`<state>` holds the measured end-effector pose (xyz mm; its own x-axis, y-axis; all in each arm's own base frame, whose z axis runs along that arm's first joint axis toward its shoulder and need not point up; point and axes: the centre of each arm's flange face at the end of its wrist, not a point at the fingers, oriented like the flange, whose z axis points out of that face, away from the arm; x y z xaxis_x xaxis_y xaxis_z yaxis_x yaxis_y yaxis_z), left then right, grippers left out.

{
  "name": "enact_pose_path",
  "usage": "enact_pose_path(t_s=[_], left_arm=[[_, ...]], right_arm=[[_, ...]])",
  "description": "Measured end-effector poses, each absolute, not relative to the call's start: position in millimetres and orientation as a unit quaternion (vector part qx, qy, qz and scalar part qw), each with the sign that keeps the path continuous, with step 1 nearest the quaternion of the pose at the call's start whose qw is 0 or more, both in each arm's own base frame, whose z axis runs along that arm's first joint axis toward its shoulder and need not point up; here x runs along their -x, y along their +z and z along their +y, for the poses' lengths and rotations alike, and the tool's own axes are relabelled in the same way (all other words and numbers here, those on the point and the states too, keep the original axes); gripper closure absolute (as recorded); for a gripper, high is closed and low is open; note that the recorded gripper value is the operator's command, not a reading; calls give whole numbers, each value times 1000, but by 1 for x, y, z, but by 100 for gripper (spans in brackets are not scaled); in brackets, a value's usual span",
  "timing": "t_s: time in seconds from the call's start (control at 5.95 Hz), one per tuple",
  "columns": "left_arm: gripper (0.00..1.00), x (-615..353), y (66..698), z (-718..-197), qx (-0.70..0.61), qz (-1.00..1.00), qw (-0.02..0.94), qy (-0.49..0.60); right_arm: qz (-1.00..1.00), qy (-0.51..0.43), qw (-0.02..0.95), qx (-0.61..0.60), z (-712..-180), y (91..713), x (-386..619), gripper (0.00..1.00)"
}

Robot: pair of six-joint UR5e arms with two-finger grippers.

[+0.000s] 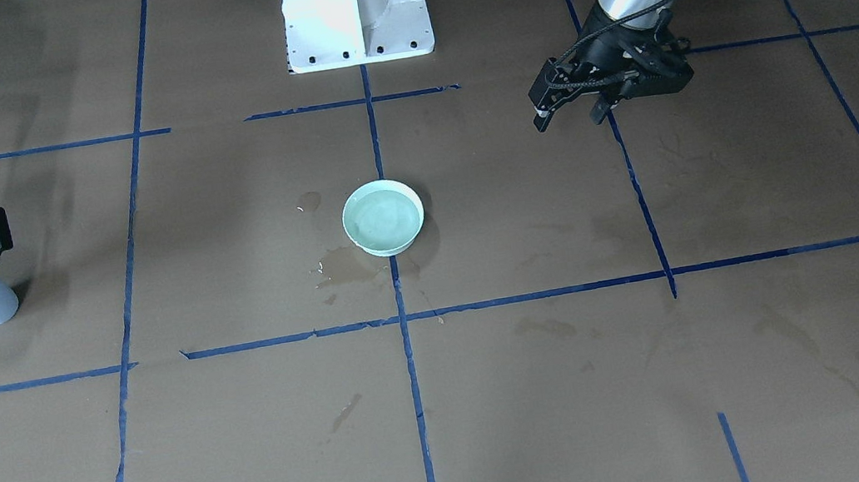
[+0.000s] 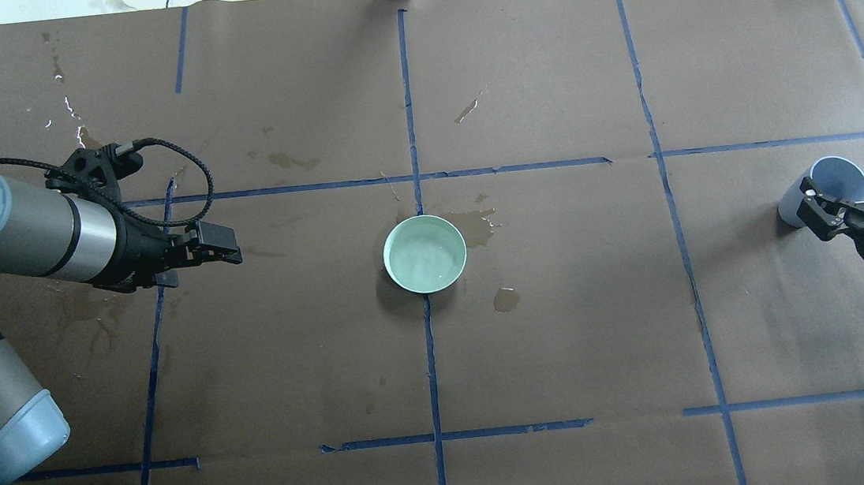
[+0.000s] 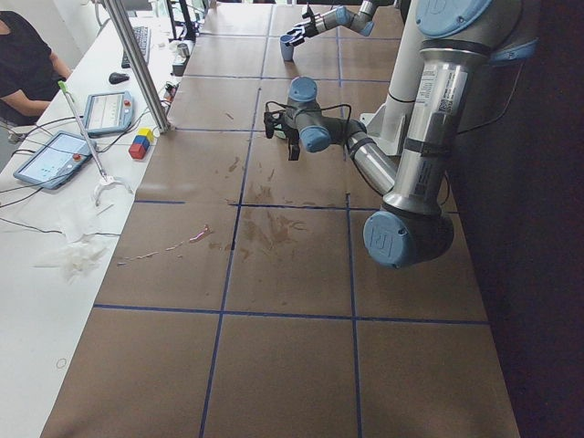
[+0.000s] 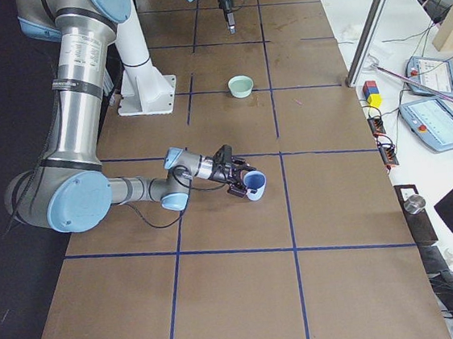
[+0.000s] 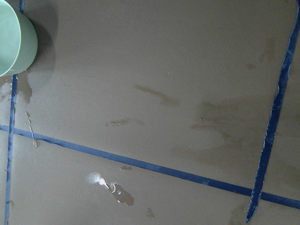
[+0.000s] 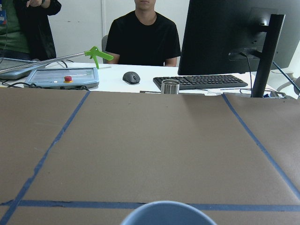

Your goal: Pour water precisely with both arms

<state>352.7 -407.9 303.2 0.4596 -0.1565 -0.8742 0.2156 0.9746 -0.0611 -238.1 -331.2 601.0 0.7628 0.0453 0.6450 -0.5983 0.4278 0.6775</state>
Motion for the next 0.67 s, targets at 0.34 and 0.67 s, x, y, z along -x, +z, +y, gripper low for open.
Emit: enact_pose_path(t_s=[0.34,0.67], left_arm=[[0,-358,305,-407,-21,501,858,-111],[0,-391,265,-412,-1,482,869,-107]], right_arm=[[-274,190,804,-492,-338,584,203,0],[-281,162,824,-465,-356,575,168,0]])
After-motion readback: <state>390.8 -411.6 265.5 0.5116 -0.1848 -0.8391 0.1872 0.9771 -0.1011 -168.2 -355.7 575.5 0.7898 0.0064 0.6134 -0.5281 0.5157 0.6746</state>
